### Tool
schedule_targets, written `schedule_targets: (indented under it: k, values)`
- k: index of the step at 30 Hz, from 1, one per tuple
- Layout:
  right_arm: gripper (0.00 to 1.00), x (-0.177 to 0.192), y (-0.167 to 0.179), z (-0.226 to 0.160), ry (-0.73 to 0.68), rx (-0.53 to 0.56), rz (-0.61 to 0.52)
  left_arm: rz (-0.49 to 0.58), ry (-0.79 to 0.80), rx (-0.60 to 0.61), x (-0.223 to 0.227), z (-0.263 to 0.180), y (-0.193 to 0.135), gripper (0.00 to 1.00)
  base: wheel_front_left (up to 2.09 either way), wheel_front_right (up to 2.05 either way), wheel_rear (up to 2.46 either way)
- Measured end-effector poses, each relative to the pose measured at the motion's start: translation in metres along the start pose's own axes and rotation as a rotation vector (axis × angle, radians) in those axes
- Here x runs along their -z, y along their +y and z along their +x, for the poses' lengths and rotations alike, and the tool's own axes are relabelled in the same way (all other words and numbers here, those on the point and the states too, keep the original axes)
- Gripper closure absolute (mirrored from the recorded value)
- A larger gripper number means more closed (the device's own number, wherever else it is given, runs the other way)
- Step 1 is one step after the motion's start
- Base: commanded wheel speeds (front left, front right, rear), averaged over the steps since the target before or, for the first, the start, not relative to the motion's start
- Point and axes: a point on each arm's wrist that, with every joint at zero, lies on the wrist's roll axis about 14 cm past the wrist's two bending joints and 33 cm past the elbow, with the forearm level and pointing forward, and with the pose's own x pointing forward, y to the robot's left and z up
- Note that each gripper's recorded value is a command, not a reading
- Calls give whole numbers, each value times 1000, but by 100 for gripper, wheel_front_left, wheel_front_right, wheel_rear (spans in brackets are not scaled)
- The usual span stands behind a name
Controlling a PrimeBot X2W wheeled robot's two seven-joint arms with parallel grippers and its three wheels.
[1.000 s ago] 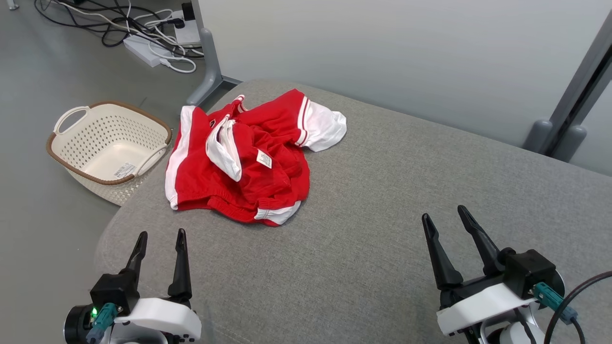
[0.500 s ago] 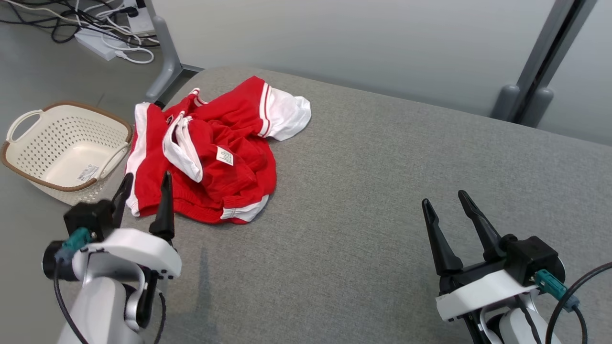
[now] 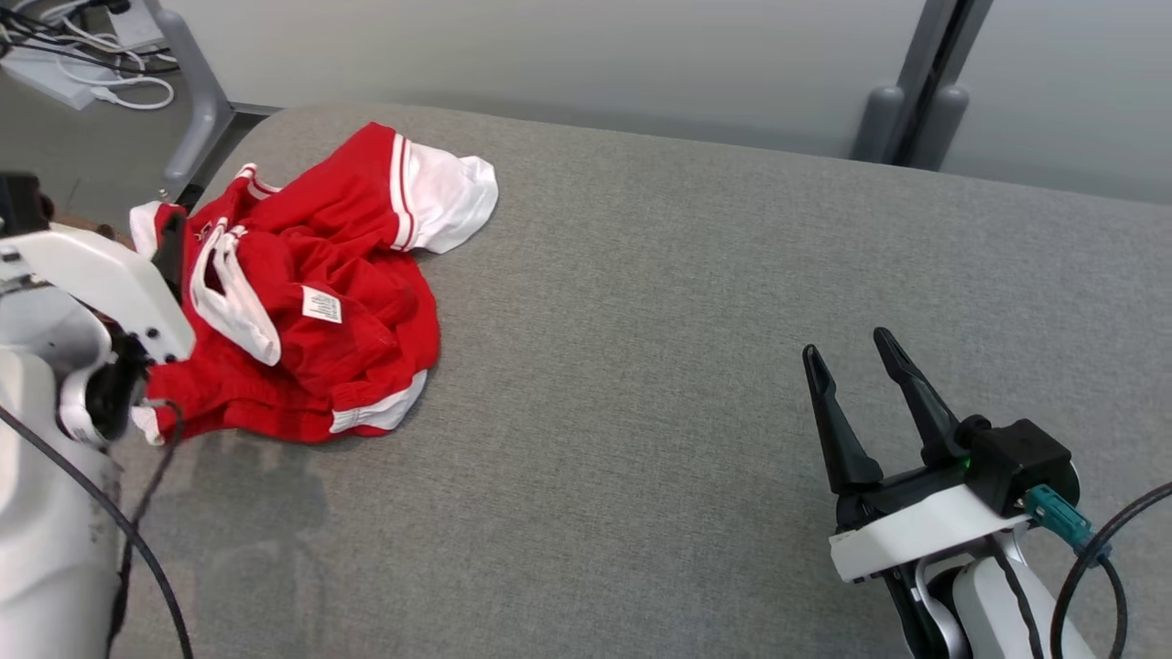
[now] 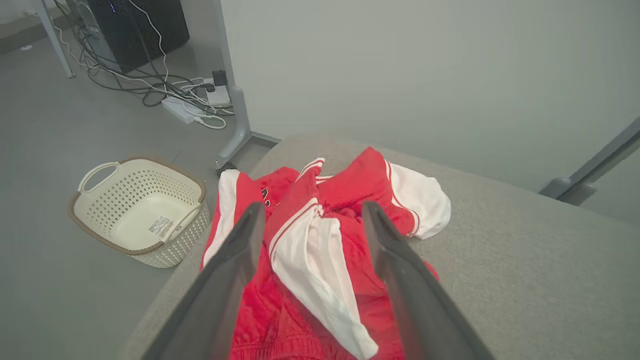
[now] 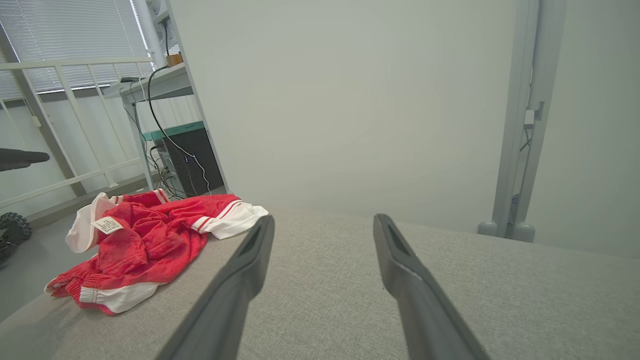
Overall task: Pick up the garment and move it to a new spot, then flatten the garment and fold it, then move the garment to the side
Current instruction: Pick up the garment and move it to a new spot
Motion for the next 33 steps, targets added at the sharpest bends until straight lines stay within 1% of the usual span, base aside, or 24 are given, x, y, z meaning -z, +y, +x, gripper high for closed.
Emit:
schedule_targets:
  k: [5, 13, 17, 20, 22, 25, 26, 27, 28, 29, 30, 33]
  values:
    - [0, 1, -18, -3, 2, 45, -3, -6, 89, -1, -13, 26, -2, 0, 0, 0, 0]
    - [0, 2, -50, -12, 5, 129, -16, -10, 355, -37, 26, 58, 0, 0, 0, 0, 0]
    - [0, 3, -66, -22, 13, 180, -23, -44, 477, -31, 51, 65, -3, 0, 0, 0, 0]
    - [0, 4, -74, -28, 18, 205, -28, -49, 565, -34, 71, 66, -6, 0, 0, 0, 0]
    - [0, 3, -79, -31, 19, 219, -31, -59, 609, -40, 79, 66, -5, 0, 0, 0, 0]
    - [0, 2, -81, -34, 18, 229, -34, -67, 619, -53, 82, 68, -4, 0, 0, 0, 0]
    - [0, 2, -83, -35, 19, 234, -35, -62, 624, -61, 83, 68, -2, 2, 0, 0, 0]
    - [0, 2, -83, -35, 18, 235, -36, -62, 626, -63, 83, 68, -2, 44, 0, 0, 0]
    - [0, 2, -84, -35, 18, 236, -36, -62, 627, -63, 84, 68, -2, 64, 0, 0, 0]
    - [0, 1, -84, -35, 16, 236, -37, -61, 626, -62, 84, 68, -2, 97, 0, 0, 0]
    - [0, 1, -84, -35, 16, 237, -37, -60, 625, -62, 83, 68, -2, 100, 0, 0, 0]
    - [0, 1, -83, -35, 16, 235, -38, -53, 617, -54, 82, 68, -2, 100, 0, 0, 0]
